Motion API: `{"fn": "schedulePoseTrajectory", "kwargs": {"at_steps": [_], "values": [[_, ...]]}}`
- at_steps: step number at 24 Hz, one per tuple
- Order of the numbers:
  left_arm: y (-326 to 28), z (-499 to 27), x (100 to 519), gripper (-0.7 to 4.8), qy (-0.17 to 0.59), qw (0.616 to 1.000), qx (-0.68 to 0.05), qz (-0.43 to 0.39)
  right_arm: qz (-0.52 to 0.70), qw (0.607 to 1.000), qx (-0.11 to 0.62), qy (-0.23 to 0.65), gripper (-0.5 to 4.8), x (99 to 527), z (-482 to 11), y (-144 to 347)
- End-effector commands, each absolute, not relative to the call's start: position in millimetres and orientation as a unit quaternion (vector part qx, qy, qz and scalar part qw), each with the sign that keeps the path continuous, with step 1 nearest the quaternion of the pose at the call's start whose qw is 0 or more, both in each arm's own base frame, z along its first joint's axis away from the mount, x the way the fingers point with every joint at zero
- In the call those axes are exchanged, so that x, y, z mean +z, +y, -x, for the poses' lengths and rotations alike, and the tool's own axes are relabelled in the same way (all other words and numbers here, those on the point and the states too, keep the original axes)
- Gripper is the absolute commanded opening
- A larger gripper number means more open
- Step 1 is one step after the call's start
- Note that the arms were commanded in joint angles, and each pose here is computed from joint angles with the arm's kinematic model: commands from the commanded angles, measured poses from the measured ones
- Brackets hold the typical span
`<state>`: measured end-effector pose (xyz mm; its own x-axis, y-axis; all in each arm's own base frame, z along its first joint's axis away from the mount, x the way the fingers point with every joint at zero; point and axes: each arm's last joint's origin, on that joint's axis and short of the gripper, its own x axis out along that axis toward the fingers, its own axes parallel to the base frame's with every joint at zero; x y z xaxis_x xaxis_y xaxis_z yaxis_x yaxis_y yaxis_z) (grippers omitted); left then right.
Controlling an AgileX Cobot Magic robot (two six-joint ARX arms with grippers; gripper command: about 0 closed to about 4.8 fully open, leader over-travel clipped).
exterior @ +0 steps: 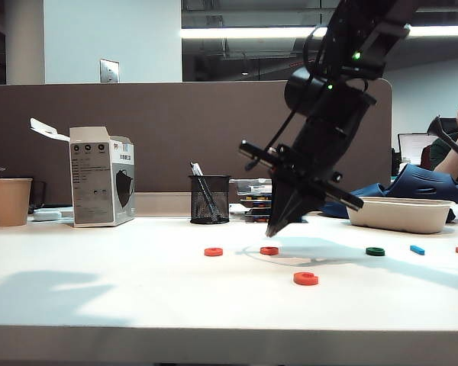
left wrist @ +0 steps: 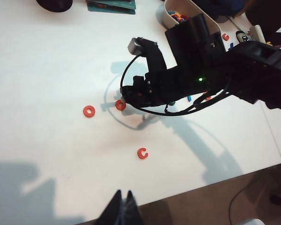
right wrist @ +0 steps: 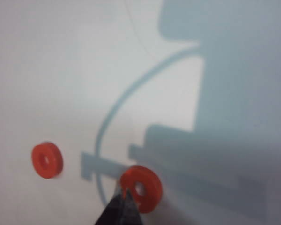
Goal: Select the appropriate letters from the row of letter magnets placed on the table to arrange into the word "cool".
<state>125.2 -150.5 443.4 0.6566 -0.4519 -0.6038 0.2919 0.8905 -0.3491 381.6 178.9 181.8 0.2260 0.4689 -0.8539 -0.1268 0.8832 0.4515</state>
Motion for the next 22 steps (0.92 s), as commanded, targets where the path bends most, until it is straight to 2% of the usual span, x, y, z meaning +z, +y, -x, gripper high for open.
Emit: {"fn": "schedulePoseTrajectory", "kwargs": {"at_steps": [1, 17, 19, 22], "values": [[-150.1, -124.7, 445.6, -0.04, 0.353, 0.905, -0.209, 0.113, -0.142, 0.771, 0.196, 0.589, -0.09, 182.6, -381.7, 180.0], [-150.1, -124.7, 445.6, -0.04, 0.353, 0.905, -0.209, 0.113, -0.136, 0.762, 0.182, 0.607, -0.09, 169.4, -382.6, 180.0], [-150.1, -124.7, 445.6, -0.04, 0.353, 0.905, -0.209, 0.113, -0.114, 0.76, 0.146, 0.622, -0.09, 166.9, -378.8, 176.2], [-150.1, -124.7, 445.6, -0.04, 0.353, 0.905, -0.209, 0.113, -0.1, 0.754, 0.13, 0.636, -0.09, 165.4, -375.6, 173.4]]}}
